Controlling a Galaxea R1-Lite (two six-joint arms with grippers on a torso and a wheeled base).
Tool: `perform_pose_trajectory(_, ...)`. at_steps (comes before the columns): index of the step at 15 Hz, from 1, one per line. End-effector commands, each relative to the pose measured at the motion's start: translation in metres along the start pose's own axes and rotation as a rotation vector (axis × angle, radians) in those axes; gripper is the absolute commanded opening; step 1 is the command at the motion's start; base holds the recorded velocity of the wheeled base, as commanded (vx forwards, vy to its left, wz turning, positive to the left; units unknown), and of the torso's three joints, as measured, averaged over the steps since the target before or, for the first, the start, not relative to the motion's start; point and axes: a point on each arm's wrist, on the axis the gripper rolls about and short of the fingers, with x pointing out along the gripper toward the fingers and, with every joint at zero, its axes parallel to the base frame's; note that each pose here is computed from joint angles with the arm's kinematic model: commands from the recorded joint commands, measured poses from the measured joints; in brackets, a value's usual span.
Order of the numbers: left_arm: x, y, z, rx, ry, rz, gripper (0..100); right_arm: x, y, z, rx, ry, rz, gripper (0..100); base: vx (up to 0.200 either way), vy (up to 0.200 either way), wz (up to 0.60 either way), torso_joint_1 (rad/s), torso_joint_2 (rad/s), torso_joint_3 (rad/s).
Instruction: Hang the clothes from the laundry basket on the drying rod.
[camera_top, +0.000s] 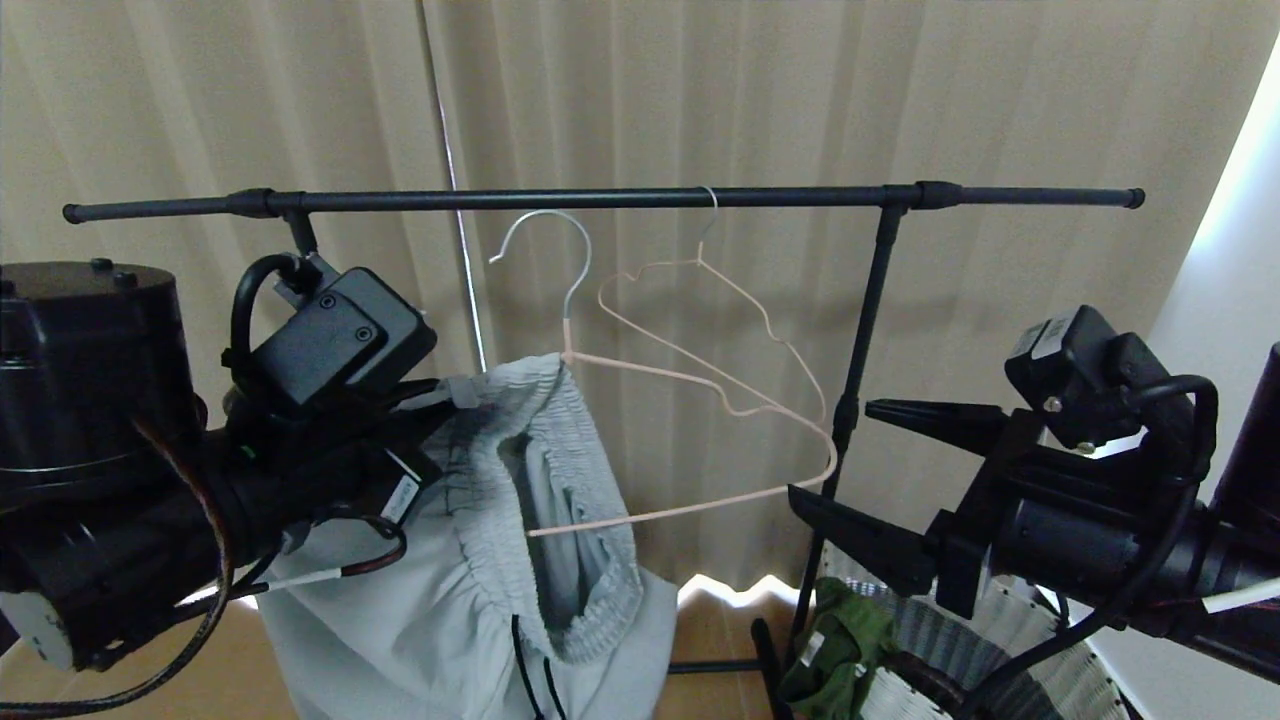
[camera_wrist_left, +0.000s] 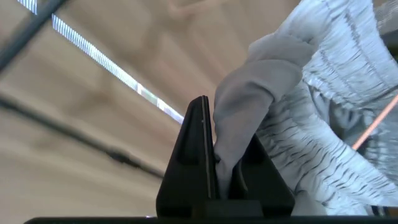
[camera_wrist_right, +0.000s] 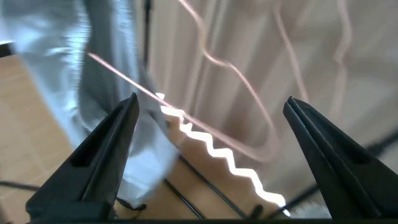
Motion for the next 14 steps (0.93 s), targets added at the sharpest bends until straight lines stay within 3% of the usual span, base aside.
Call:
perform_pose_trajectory(1,0.002,0.0,-0.001,-0.062,0.032,0.045,0,0.003,-0.001,-0.005,0.001,0.027,-0.038,100,0.0,0.0,0.0,0.0,0.0,0.0)
perform_pose_trajectory(2,0.001,0.001,0.0,-0.158,0.036,0.07,0,0.01,-0.002,-0.01,0.001,0.058,-0.089,100,0.0,0.0,0.0,0.0,0.0,0.0)
perform_pose_trajectory(5,0.0,0.003,0.001,-0.277,0.034,0.098,0,0.018,-0.002,-0.016,-0.001,0.091,-0.131,100,0.0,0.0,0.0,0.0,0.0,0.0)
perform_pose_trajectory(8,-0.001,0.006,0.011,-0.364,-0.013,0.096,0,0.024,0.016,-0.021,0.013,0.115,-0.059,100,0.0,0.0,0.0,0.0,0.0,0.0)
perform_pose_trajectory(10,-0.005,0.007,0.017,-0.378,-0.047,0.083,0,0.033,0.034,-0.023,0.081,0.129,0.002,100,0.0,0.0,0.0,0.0,0.0,0.0)
perform_pose_trajectory(11,-0.005,0.007,0.017,-0.378,-0.047,0.083,0,0.033,0.034,-0.023,0.081,0.129,0.002,100,0.0,0.0,0.0,0.0,0.0,0.0)
perform_pose_trajectory(12,-0.008,0.008,0.022,-0.382,-0.106,0.052,0,0.048,0.045,-0.023,0.117,0.106,0.022,100,0.0,0.0,0.0,0.0,0.0,0.0)
perform_pose_trajectory(14,-0.009,0.01,0.027,-0.377,-0.159,0.059,0,0.065,0.048,-0.028,0.116,0.091,0.0,100,0.0,0.0,0.0,0.0,0.0,0.0)
